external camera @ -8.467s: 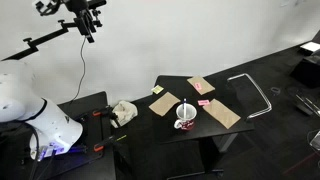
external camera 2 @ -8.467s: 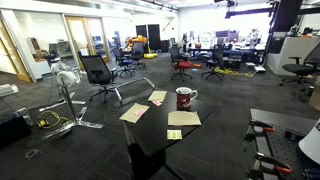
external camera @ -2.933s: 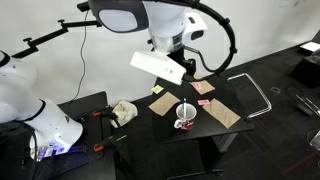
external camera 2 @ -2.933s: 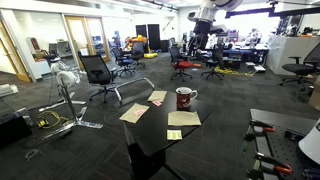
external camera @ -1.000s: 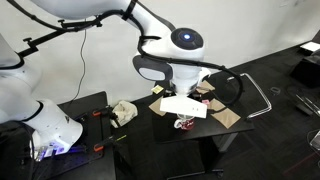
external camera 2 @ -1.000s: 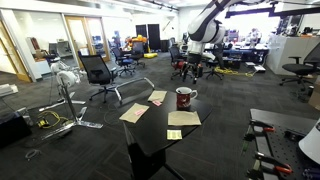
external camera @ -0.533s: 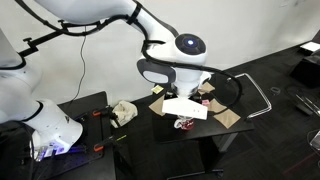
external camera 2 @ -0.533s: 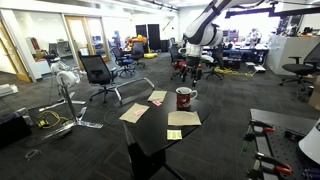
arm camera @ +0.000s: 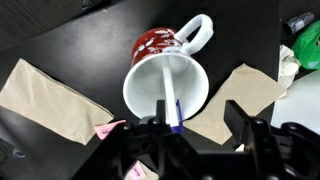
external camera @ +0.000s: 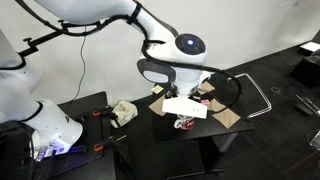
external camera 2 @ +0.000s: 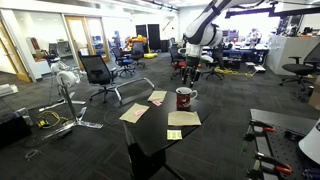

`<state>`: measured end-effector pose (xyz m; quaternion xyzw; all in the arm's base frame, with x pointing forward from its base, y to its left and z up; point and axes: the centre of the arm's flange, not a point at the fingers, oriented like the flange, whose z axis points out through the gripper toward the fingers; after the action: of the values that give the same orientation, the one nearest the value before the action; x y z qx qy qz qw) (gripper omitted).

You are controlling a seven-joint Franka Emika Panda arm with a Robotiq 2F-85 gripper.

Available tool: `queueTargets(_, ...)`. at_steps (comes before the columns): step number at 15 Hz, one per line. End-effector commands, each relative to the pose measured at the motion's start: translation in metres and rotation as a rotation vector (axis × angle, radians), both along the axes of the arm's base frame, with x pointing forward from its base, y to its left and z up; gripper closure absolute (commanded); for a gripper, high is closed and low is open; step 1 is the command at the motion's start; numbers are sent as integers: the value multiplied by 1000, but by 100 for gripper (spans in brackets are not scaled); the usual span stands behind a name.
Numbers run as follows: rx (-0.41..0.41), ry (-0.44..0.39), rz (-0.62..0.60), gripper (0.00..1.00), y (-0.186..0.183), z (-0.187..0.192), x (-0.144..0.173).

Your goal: Put the pen on the table

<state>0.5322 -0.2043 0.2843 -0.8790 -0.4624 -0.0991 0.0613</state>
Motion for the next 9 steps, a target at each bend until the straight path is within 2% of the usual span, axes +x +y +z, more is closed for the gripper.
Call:
queueTargets(1, -12, -24, 8, 37, -1, -2, 1)
queueTargets(3, -14, -23, 10, 35, -2, -6, 4)
queueTargets(9, -34, -22, 6, 48, -5, -25, 15)
